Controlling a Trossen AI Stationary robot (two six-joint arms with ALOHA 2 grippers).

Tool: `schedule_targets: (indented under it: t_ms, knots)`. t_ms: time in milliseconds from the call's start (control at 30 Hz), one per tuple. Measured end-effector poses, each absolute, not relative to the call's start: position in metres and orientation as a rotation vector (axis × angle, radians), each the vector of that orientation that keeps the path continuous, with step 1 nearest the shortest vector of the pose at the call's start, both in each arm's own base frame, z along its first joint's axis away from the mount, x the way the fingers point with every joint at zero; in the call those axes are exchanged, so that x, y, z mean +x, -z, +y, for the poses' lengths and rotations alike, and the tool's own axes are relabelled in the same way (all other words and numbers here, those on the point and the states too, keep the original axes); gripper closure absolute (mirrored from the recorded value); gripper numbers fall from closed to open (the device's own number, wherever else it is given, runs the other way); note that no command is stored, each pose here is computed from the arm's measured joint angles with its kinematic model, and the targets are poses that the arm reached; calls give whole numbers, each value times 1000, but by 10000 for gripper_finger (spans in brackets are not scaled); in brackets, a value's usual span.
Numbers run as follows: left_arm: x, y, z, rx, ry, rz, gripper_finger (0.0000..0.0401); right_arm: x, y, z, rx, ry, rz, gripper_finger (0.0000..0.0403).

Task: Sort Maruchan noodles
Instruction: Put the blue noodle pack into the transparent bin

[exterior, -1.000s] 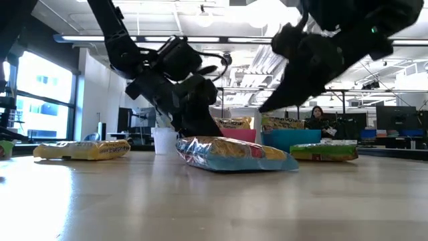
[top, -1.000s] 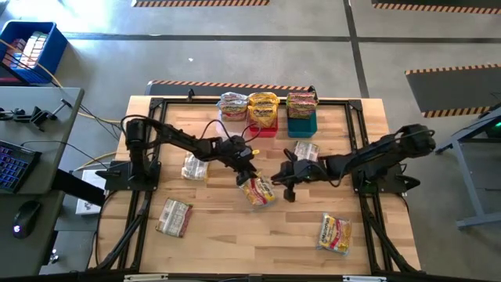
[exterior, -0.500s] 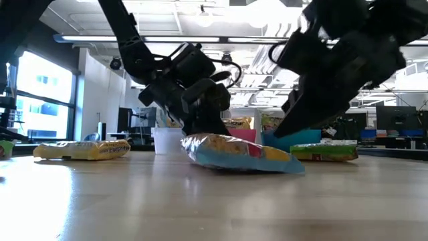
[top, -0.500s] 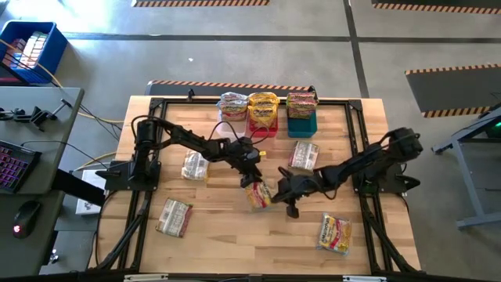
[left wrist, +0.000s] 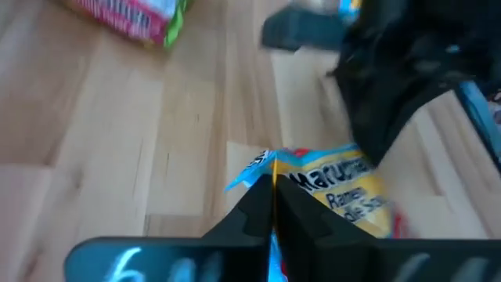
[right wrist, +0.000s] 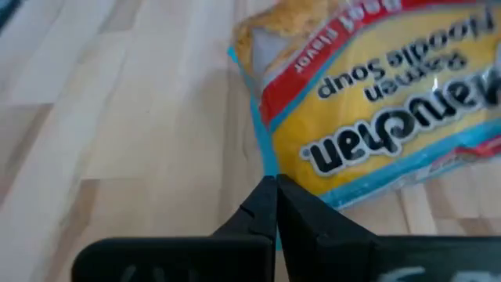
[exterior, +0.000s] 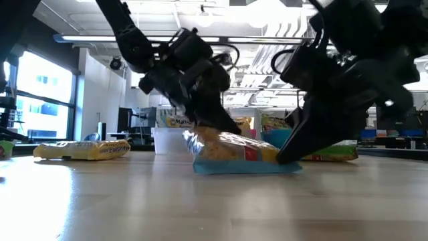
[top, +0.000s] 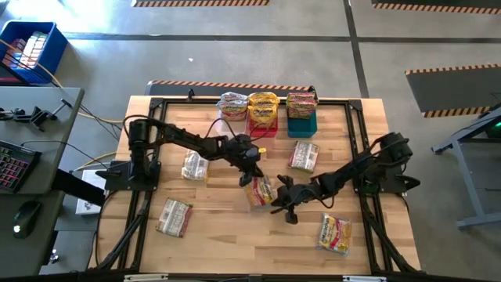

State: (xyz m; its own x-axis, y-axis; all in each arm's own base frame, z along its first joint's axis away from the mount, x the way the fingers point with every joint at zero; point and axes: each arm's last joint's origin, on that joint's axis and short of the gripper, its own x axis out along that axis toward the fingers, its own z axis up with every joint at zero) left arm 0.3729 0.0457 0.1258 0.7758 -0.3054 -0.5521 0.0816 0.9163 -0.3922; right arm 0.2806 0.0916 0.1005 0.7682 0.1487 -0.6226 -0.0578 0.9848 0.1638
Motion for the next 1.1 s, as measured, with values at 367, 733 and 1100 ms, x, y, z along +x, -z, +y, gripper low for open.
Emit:
schedule_targets:
  t_ms: [367, 733, 1100]
  knots:
    - [365, -164, 33, -209, 211, 604, 401, 267, -123, 85, 66, -3, 732, 391]
    - [359, -185, 25, -150, 190, 573, 401, 252, -120, 59, 217, 46, 600, 244]
    - [359, -184, 26, -143, 158, 577, 401, 252, -130, 27, 379, 11, 332, 163]
